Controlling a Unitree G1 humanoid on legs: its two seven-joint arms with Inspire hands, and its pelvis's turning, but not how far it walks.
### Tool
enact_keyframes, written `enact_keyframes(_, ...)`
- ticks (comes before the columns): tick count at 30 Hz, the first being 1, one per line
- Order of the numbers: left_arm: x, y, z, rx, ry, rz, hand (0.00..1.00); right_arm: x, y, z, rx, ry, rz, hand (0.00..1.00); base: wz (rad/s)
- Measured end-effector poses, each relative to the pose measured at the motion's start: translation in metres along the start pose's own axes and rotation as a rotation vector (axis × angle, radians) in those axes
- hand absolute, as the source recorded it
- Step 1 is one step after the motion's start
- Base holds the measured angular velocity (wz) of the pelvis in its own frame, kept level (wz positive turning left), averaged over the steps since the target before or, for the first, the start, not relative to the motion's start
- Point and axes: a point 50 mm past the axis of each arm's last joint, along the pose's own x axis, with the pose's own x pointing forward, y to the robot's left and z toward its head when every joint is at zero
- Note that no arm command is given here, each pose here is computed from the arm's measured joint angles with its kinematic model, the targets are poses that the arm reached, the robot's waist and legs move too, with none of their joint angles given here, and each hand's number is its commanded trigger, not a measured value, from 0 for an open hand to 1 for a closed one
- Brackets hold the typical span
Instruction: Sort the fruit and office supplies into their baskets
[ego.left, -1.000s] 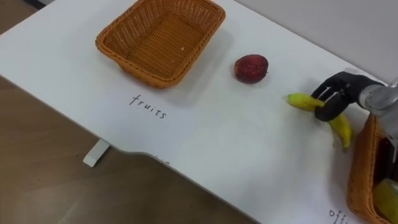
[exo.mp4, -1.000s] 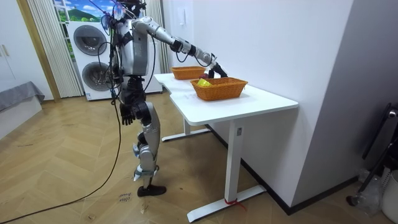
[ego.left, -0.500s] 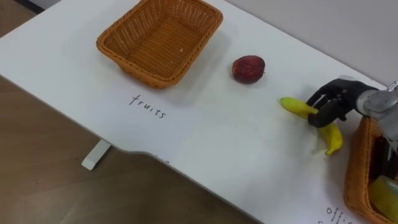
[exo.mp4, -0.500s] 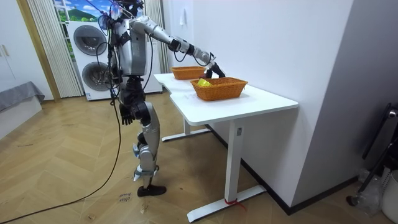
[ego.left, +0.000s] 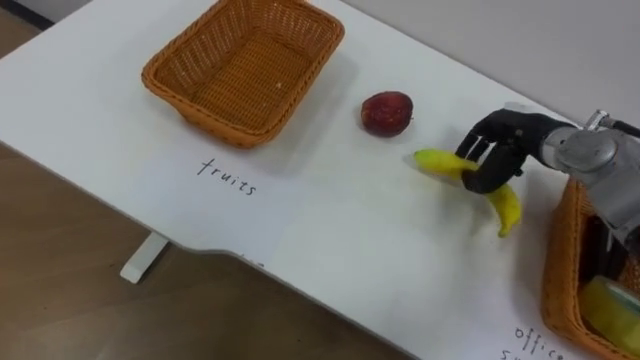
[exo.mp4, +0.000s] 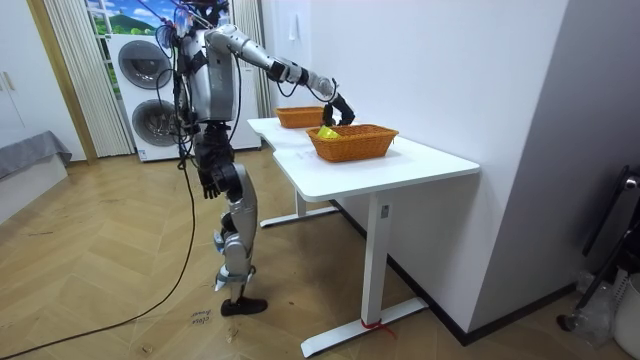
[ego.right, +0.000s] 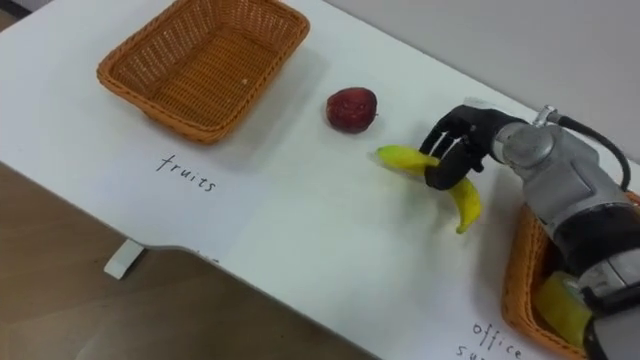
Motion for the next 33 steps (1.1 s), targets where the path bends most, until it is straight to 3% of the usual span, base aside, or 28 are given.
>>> enact_keyframes(4,-0.001,-0.003,-0.006,-0.073,0.007,0.003,0.00,-0.005,-0.006,0.008,0.019,-0.034,-0.005,1.00,-0.01)
enact_keyframes(12,-0.004,0.000,-0.026,-0.097,0.054,0.015,0.00,-0.025,-0.029,0.045,-0.016,-0.202,-0.111,1.00,0.02)
enact_keyframes(33,-0.009,-0.005,-0.047,-0.123,0.082,-0.026,0.00,-0.048,-0.035,0.083,-0.085,-0.373,-0.154,1.00,0.10)
